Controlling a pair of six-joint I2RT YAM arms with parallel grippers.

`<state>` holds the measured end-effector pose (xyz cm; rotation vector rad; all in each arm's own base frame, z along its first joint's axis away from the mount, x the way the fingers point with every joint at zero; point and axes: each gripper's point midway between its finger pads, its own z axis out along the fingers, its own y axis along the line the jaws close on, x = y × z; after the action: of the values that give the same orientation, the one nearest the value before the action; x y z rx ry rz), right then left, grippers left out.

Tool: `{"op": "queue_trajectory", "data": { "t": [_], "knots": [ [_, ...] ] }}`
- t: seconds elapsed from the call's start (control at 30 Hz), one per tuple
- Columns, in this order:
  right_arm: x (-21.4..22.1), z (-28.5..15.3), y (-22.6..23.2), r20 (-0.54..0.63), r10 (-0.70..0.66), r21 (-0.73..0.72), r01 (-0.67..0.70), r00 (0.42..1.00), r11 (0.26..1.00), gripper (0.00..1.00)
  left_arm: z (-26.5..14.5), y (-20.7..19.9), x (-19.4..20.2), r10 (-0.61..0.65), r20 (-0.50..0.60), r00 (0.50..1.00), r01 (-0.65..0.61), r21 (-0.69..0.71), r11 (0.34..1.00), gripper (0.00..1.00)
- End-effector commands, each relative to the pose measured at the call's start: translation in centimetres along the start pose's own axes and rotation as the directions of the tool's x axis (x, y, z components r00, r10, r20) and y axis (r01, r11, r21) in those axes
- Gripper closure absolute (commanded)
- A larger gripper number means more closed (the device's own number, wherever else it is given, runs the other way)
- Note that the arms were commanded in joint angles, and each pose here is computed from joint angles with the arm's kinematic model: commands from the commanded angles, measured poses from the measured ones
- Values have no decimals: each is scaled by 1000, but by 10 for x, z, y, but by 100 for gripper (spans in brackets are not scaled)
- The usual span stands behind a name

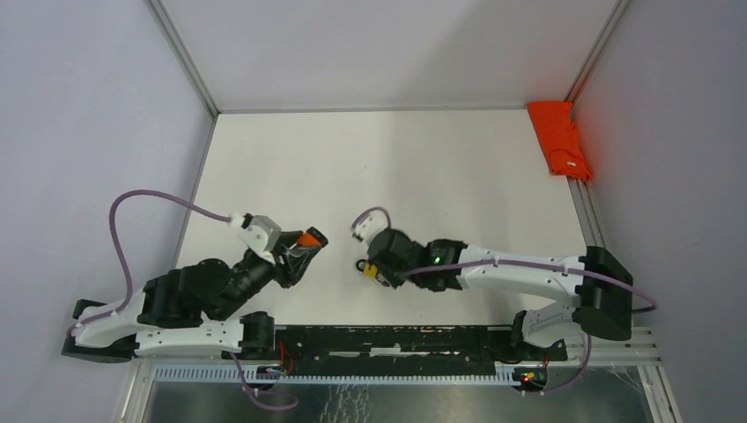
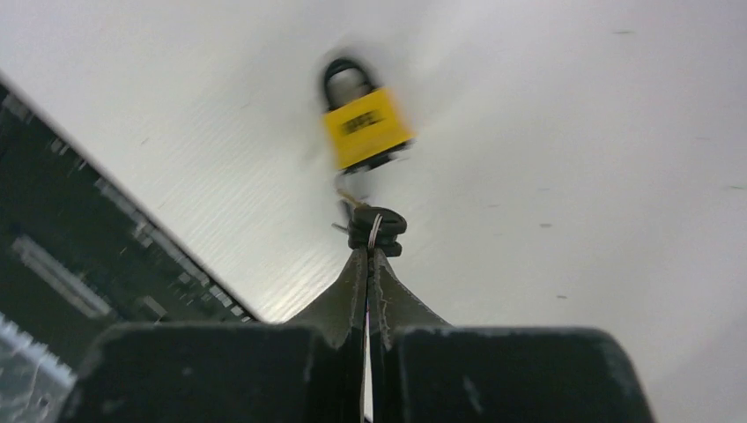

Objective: Unlock with the key

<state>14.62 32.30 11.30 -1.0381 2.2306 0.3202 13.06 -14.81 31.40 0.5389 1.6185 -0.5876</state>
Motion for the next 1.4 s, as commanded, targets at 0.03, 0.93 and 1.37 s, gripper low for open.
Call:
{"op": "queue_trajectory", "data": {
  "t": [0.03,0.93,1.37],
  "knots": [
    [-44,-26,-76,105,81,166,-98,991,981,100,17,-7,-46,-13,102,995,20,-66,998,98],
    [-53,-51,-242,240,290,320,-358,926,877,100,245,98,-93,-275,-10,962,272,173,947,98],
    [-76,-7,-217,241,309,37,-327,920,944,100,144,36,-39,-87,-60,994,96,863,496,98]
  ]
}}
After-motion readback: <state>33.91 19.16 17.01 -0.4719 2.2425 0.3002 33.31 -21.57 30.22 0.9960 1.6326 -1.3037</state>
